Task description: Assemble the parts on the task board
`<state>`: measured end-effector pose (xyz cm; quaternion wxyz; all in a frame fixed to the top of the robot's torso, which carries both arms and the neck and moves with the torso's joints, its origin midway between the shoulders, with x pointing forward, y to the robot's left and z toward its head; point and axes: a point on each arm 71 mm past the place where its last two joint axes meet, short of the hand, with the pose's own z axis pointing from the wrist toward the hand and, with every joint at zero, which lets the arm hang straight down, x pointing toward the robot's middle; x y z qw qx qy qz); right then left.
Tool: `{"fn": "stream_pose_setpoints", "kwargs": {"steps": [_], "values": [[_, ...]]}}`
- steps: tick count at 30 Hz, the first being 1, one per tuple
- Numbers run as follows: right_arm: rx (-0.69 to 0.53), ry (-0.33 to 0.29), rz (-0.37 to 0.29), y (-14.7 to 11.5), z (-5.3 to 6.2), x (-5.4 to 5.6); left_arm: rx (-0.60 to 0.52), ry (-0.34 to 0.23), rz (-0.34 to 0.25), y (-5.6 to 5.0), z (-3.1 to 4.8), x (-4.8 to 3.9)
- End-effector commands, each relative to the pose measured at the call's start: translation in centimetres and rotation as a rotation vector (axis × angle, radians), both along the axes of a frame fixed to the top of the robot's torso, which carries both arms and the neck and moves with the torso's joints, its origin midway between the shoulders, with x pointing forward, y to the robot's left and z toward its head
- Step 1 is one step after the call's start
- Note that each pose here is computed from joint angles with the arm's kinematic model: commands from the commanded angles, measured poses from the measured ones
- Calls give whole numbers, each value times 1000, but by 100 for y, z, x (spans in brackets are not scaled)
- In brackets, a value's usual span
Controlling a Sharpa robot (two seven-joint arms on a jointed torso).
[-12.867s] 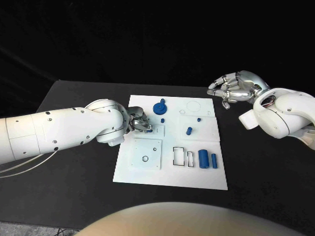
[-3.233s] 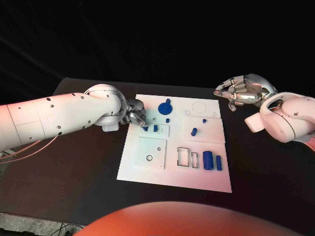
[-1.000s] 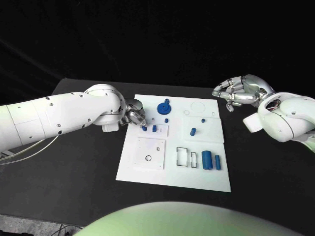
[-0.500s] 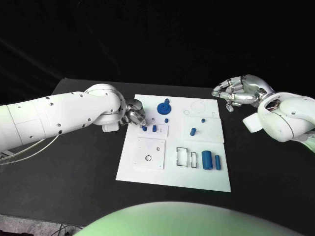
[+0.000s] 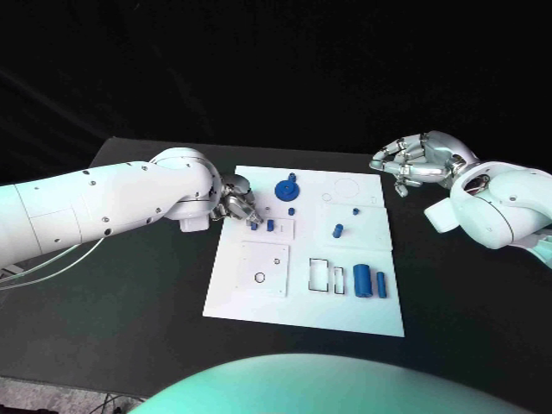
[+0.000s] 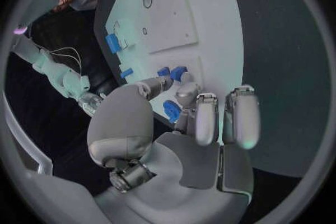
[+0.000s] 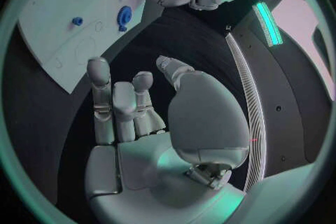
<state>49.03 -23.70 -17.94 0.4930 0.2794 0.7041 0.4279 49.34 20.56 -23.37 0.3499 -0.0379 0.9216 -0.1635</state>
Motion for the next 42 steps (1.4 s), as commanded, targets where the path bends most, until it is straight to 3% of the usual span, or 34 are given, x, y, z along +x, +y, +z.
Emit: {"fn": "stream_pose_setpoints", "kwargs": {"steps": [1,42], "values": [[1,3,14,14,-2,-4,3,24,-16,-19,-18,-15],[1,0,12,9,-4,1,-7,17,7,22,-19,15]]}}
